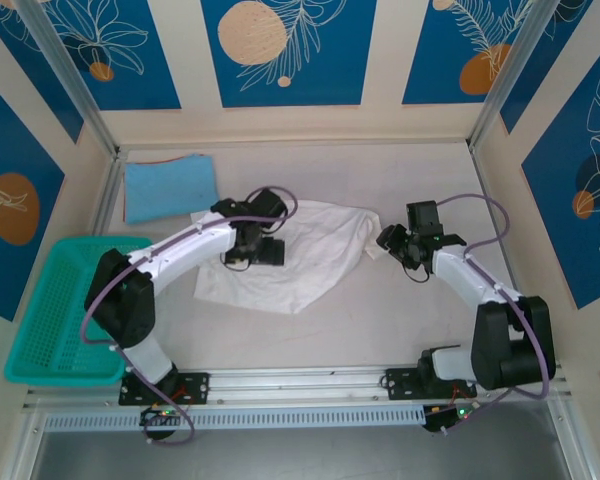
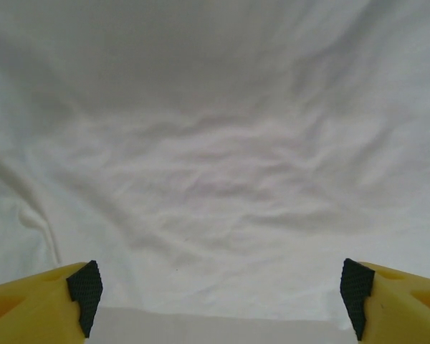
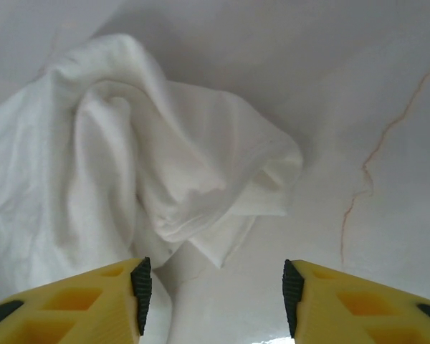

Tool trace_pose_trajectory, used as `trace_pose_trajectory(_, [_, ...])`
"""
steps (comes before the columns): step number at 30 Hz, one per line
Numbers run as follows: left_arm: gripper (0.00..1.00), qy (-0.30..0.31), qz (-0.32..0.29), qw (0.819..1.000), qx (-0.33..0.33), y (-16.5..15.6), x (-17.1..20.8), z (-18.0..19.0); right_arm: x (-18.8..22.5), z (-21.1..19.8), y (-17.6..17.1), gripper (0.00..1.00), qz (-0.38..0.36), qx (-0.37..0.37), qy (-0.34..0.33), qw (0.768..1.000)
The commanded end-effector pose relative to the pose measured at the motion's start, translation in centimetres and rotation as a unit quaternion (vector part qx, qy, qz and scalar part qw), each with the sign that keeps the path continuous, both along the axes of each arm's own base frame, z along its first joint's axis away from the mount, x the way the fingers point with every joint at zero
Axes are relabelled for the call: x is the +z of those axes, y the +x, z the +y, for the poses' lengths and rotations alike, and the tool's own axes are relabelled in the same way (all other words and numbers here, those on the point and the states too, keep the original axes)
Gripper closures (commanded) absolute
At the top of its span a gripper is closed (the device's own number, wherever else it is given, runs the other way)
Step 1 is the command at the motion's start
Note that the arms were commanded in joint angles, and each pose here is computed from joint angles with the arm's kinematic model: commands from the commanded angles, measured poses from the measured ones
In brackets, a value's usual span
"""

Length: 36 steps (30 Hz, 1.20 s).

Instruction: Fold and stack the t-shirts

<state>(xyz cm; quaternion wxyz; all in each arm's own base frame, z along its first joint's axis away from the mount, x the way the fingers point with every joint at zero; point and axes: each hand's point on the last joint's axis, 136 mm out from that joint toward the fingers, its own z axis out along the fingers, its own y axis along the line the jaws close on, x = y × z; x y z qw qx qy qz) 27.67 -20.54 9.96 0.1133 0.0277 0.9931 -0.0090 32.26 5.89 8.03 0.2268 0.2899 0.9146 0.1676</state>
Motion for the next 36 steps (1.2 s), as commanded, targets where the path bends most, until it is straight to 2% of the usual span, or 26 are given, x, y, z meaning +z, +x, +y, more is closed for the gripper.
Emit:
trace_pose_trajectory(1, [0.09, 0.043, -0.021, 0.998, 0.045, -0.5, -1.8, 3.4, -0.5, 0.3, -0.3, 0.47, 0.035, 0.012, 0.012, 0.999])
trace_pose_trajectory(3, [0.07, 0.045, -0.017, 0.995, 0.084, -1.4, -3.3, 5.8, -0.8, 0.2, 0.1, 0.43, 0.048, 0.012, 0.008, 0.999])
trace_pose_trajectory(8, [0.08, -0.011, -0.011, 0.985, 0.171, -2.5, -5.2, 9.5, -2.2, 0.3, 0.8, 0.43, 0.075, 0.016, 0.026, 0.997])
trace_pose_trajectory(14, [0.07, -0.022, -0.009, 0.983, 0.182, -0.9, -6.0, 10.8, -3.1, 1.1, 1.7, 0.47, 0.098, 0.037, 0.041, 0.994])
trace_pose_trajectory(18, [0.20, -0.030, 0.016, 0.984, 0.173, -0.5, -7.3, 10.0, -3.4, 1.3, 1.9, 0.53, 0.100, 0.041, 0.047, 0.993])
trace_pose_trajectory(23, [0.27, 0.007, 0.014, 0.983, 0.182, -0.8, -7.8, 11.4, -3.5, 1.2, 1.9, 0.54, 0.100, 0.040, 0.052, 0.993])
trace_pose_trajectory(27, [0.44, 0.032, 0.012, 0.983, 0.181, -1.2, -8.0, 12.3, -3.8, 1.4, 2.0, 0.60, 0.107, 0.043, 0.058, 0.992])
trace_pose_trajectory(29, [0.64, 0.041, 0.010, 0.982, 0.182, -1.3, -7.9, 12.7, -3.9, 1.4, 2.1, 0.67, 0.108, 0.045, 0.060, 0.991])
trace_pose_trajectory(32, [0.84, 0.043, -0.002, 0.982, 0.184, -1.3, -7.2, 13.0, -3.9, 1.4, 2.1, 0.75, 0.108, 0.044, 0.061, 0.991])
trace_pose_trajectory(34, [0.97, 0.037, -0.013, 0.983, 0.182, -1.2, -6.4, 13.0, -4.0, 1.5, 2.2, 0.89, 0.108, 0.047, 0.065, 0.991])
trace_pose_trajectory(36, [1.00, 0.020, -0.030, 0.983, 0.179, -0.9, -5.1, 12.7, -3.7, 1.5, 2.1, 0.99, 0.104, 0.047, 0.065, 0.991])
